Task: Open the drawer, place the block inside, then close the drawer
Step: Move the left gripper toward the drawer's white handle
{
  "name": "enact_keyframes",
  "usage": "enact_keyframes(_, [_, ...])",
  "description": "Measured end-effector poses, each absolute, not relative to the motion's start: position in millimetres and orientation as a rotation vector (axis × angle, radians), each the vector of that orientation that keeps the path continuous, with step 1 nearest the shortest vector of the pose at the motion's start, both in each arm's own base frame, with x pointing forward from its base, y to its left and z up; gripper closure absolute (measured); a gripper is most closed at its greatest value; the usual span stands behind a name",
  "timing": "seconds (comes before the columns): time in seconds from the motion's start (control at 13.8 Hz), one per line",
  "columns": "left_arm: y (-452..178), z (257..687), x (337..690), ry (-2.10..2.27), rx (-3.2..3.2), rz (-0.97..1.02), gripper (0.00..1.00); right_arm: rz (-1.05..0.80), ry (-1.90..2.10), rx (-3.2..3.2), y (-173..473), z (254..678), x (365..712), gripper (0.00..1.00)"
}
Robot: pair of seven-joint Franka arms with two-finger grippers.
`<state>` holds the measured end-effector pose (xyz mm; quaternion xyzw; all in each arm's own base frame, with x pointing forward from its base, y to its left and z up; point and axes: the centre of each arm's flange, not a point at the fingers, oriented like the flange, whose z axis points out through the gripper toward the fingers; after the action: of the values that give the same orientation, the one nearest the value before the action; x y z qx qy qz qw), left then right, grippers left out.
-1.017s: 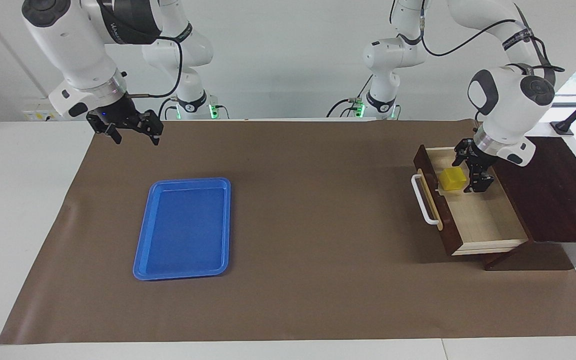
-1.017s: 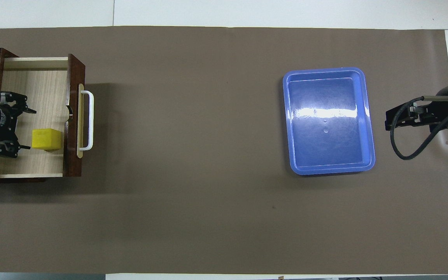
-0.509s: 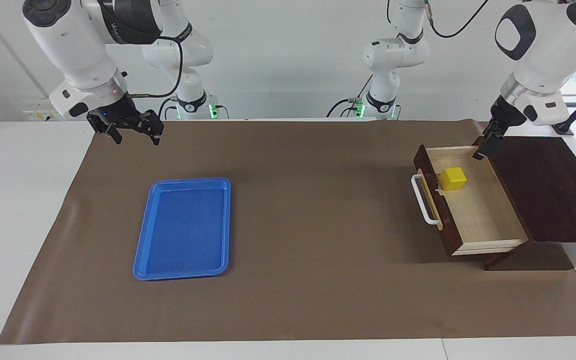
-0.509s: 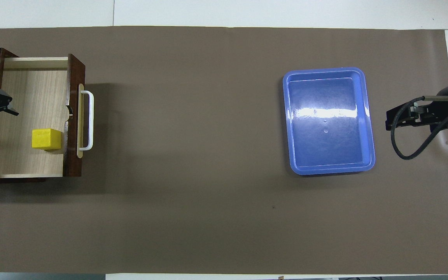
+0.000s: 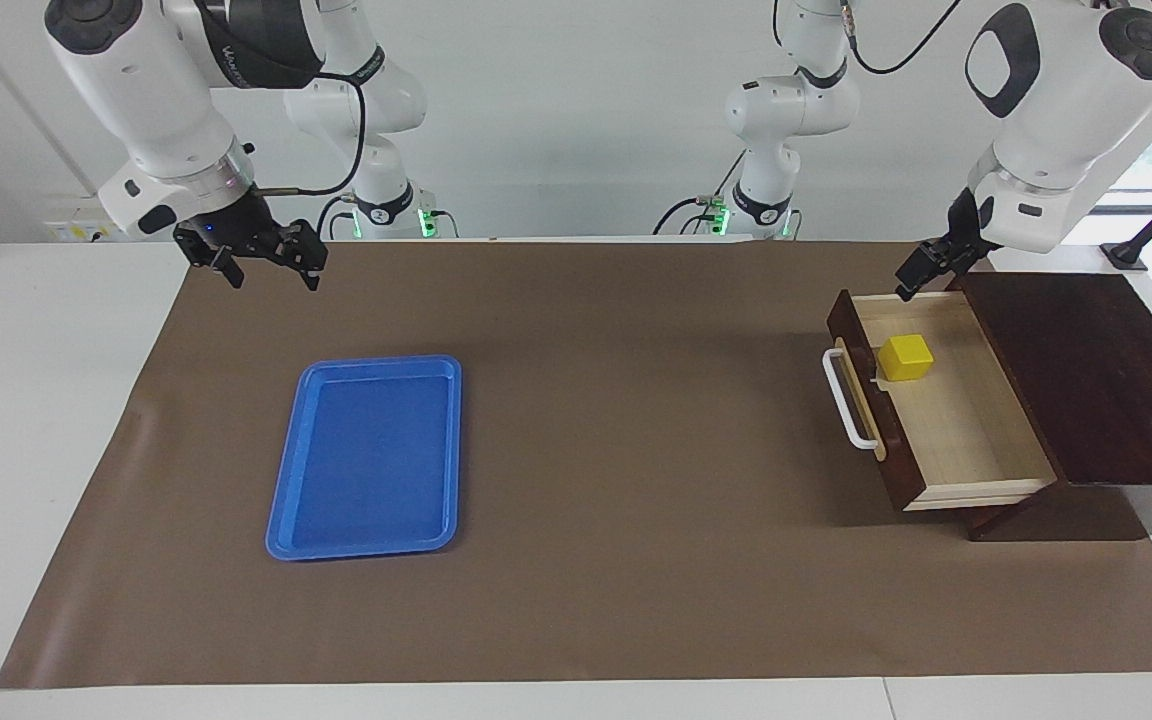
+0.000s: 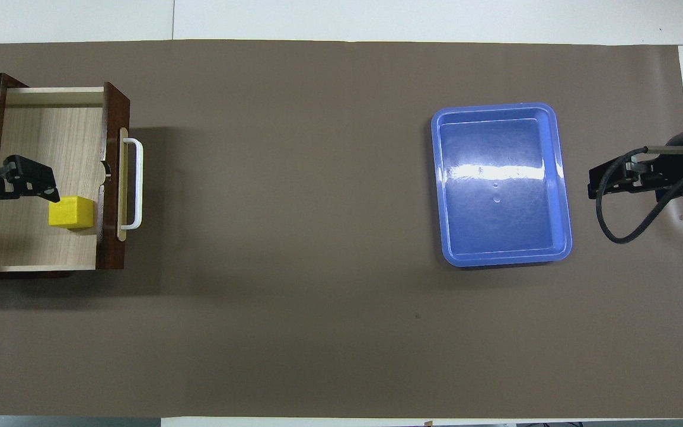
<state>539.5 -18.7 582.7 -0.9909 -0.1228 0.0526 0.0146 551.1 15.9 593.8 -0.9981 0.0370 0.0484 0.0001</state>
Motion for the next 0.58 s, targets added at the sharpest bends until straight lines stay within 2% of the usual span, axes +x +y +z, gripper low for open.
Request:
enact_keyframes(0.29, [-29.8, 579.8, 536.1, -0.052, -3.107, 0.262, 0.0, 0.152, 0.116, -3.136, 15.9, 593.8, 551.1, 0.0])
enact_keyframes(0.58, [-51.2, 578.8, 551.9, 0.053, -3.108, 0.289, 0.0, 0.152, 0.116, -3.136, 15.9, 593.8, 551.1, 0.0])
